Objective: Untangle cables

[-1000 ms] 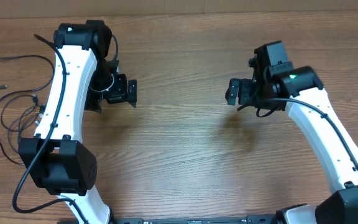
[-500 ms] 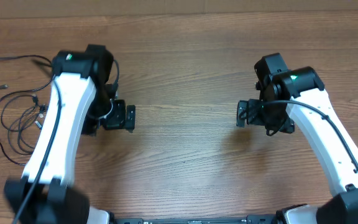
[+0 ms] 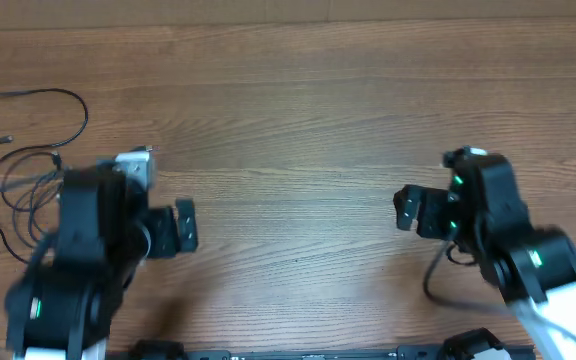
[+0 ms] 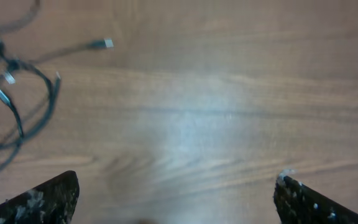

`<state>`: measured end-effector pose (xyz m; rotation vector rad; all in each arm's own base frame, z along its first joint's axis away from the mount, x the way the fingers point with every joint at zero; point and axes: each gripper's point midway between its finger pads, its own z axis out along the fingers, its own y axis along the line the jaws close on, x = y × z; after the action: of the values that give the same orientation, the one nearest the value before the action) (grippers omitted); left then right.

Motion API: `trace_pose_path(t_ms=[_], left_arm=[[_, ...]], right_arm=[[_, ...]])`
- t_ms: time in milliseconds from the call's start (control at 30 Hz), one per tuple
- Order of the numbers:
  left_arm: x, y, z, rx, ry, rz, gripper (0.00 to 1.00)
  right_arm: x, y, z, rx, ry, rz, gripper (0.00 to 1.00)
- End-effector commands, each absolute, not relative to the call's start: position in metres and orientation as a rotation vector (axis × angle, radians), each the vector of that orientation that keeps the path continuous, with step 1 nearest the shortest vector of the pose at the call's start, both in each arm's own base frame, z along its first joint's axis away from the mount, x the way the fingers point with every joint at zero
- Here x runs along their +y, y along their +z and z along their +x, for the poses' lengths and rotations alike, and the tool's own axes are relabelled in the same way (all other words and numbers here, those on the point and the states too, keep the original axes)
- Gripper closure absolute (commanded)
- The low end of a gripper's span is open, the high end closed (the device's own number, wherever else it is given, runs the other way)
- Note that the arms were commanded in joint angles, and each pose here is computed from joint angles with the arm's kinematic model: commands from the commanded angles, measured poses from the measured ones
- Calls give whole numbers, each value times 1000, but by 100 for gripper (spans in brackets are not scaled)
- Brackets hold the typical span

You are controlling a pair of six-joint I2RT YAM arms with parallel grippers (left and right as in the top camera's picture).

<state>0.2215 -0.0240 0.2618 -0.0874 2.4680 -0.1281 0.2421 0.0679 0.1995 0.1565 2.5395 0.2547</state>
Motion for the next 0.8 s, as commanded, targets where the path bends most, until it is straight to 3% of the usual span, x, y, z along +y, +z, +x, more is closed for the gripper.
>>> trace_pose_path(t_ms=[0,233,767], left_arm=[[-16,269,211,2379,-92,-106,1],[-17,277,214,2335,-103,-104,0],[-17,272,217,2361,-99,-105,0]], right_arm=[[59,229,240,2355,245,134,0],[9,264,245,2143,-17,289,0],[9,250,251,2204,-64,287,0]])
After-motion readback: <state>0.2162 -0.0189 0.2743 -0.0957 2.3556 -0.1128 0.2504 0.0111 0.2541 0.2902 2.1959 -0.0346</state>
